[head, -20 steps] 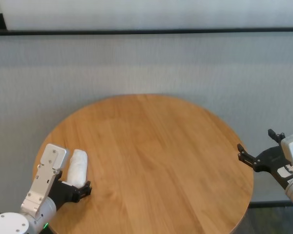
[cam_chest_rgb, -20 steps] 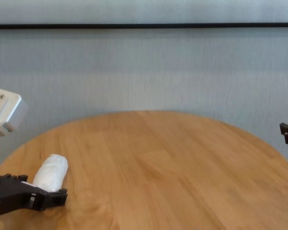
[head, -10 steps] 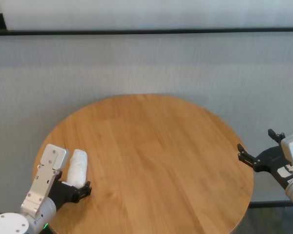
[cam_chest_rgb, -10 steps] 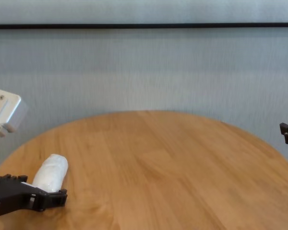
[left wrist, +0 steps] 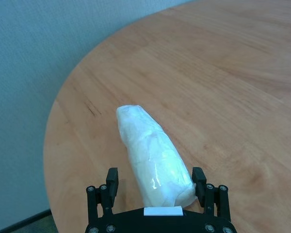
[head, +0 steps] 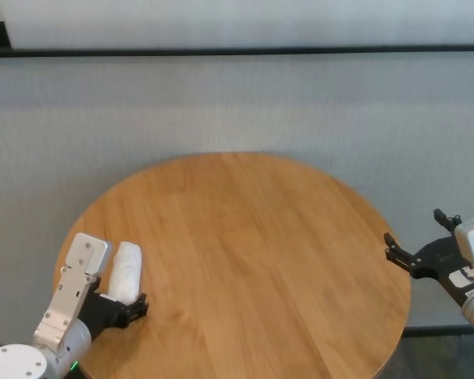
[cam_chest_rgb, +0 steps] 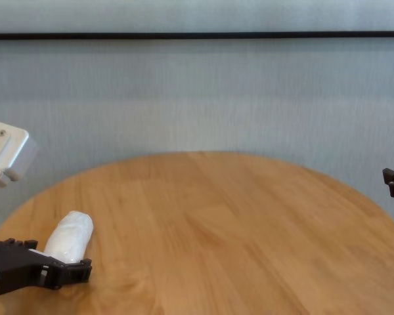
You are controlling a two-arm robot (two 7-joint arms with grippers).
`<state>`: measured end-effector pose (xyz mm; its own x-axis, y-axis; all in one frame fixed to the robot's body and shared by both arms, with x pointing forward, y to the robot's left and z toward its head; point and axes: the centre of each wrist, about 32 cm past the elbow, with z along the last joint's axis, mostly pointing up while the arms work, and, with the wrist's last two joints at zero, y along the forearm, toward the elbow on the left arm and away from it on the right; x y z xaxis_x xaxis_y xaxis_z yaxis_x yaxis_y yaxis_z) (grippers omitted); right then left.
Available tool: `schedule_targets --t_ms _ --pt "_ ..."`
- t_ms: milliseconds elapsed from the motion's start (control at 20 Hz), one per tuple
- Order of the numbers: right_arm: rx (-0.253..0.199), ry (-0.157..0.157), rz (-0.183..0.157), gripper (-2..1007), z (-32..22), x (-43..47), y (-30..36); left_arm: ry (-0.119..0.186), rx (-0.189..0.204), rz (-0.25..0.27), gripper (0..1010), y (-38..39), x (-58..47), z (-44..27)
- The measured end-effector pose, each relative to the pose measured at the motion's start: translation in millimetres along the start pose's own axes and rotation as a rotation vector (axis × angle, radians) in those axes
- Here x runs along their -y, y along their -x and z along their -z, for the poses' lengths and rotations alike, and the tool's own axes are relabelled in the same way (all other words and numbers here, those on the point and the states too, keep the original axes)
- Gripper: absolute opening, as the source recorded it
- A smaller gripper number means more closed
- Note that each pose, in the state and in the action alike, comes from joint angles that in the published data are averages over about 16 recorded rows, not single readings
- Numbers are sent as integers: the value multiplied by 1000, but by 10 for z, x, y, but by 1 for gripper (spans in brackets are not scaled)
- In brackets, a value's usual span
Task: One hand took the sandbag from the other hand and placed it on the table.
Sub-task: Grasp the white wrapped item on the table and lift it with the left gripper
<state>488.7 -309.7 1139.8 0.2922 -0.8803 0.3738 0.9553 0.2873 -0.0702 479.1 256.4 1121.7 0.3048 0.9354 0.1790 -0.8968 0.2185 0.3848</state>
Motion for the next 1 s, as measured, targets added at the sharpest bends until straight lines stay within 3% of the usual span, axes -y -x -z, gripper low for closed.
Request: schedule_targets --t_ms 400,1000 --pt "0 0 0 1005 0 0 0 0 0 0 934 0 -1 -1" --pt "0 0 0 1005 0 0 0 -1 0 1 677 0 -2 -3"
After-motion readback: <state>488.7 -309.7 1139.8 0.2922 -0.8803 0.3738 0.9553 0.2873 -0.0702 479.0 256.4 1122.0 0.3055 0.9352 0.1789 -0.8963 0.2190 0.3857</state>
